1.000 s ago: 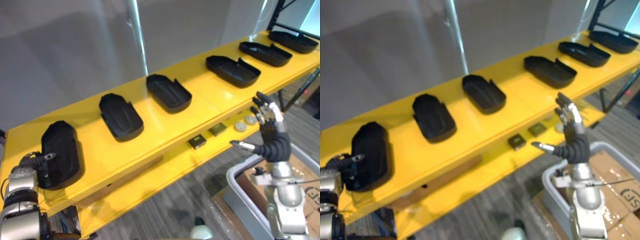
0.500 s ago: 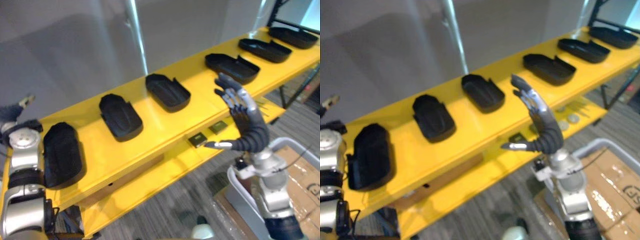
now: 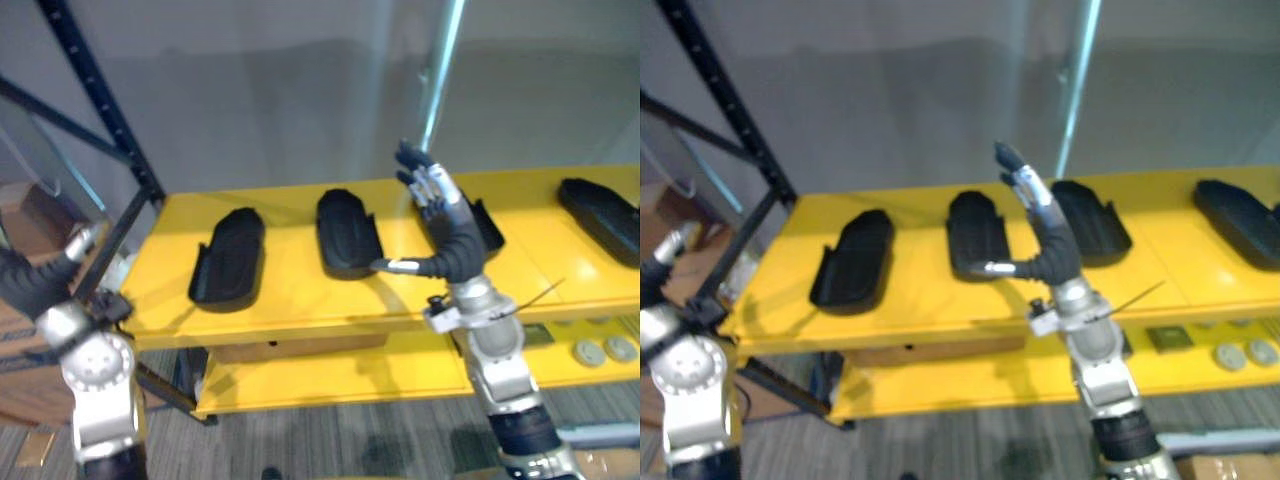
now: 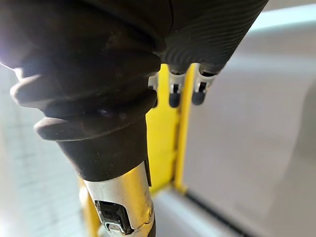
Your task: Walk over and take plastic housings, then place them on the shelf
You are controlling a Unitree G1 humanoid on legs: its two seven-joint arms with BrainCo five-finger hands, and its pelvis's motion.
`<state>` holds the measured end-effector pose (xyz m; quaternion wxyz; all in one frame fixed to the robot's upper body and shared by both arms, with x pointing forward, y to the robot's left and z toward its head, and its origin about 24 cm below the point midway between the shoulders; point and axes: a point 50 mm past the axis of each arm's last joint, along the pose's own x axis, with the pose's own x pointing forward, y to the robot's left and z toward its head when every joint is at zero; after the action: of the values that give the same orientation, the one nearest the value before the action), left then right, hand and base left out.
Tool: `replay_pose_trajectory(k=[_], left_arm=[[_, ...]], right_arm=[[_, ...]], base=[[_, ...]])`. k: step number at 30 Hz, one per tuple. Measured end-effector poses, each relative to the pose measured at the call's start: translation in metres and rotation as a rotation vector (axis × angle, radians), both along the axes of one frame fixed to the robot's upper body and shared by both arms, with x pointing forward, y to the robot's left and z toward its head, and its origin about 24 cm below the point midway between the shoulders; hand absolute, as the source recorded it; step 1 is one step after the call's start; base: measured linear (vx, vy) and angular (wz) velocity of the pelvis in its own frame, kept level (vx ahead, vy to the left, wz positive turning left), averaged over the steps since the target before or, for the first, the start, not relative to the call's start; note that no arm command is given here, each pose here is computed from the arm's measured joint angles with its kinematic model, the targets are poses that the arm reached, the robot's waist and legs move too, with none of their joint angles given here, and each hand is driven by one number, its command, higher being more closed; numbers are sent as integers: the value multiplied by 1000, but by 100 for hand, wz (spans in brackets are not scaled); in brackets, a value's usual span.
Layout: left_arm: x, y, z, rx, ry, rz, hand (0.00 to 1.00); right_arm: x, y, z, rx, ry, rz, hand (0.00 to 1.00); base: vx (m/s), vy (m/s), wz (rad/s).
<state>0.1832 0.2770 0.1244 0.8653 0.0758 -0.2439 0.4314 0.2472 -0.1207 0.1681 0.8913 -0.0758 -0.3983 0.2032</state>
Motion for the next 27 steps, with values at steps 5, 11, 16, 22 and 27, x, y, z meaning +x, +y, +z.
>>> replay_pose_trajectory(k=[5,11,16,22,27], left_arm=[[-33,5,-97,-346,316,123,0],[-82,-20,-194,-561,740,173,0],[-114,-43,-244,-670,1072,18,0],[-175,-46,-279,-833,1404,18,0],[-190,-43,-282,-884,1432,70,0]], right_arm=[[14,20,1,-51,26,70,0],[22,63,16,-115,38,323,0],[17,106,-5,-243,206,553,0],[15,130,-39,-332,405,678,0],[5,153,-58,-371,475,755,0]], base=[[-52,-28,47],[-35,-28,24],[0,0,0],[9,-36,-12],[0,-42,-7]])
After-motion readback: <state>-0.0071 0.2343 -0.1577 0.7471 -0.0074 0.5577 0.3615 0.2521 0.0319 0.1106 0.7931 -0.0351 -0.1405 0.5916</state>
